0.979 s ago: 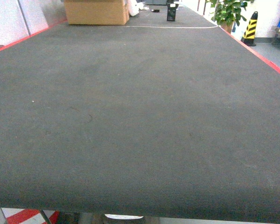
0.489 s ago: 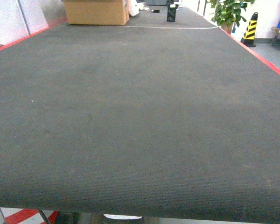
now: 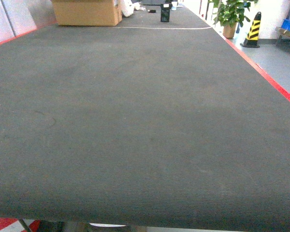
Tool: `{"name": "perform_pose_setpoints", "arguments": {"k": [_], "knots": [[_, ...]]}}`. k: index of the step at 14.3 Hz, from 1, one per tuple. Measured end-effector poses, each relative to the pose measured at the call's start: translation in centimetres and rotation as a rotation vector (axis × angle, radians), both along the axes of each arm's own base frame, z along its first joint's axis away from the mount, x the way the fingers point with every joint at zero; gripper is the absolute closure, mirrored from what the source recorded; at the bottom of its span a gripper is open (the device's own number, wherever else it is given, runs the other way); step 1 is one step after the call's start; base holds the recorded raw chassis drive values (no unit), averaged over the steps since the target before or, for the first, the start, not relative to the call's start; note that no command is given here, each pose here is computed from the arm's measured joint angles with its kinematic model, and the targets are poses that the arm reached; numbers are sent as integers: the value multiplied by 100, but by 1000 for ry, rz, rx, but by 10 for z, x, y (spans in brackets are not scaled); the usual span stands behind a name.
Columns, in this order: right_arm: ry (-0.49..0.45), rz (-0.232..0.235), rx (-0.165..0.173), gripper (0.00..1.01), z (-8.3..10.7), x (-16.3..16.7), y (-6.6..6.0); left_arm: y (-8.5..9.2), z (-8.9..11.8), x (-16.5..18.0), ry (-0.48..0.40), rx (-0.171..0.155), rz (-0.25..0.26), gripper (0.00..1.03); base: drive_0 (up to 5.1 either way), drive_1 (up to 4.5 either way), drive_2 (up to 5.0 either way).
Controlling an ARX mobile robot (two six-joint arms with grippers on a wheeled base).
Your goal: Sort blue parts and orange caps into right shelf containers
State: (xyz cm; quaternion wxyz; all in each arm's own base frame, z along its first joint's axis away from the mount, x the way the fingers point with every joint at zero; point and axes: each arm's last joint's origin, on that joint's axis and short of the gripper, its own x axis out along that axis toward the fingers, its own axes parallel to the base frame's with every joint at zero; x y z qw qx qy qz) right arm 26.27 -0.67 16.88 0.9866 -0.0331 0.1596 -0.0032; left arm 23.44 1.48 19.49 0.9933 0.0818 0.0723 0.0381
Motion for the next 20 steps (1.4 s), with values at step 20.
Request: {"name": "perform_pose_setpoints", "arguments": {"k": [20], "knots": [[1, -1, 0, 57, 0, 0, 0, 0, 0, 0, 3, 0, -2, 58, 304, -143, -143]]}}
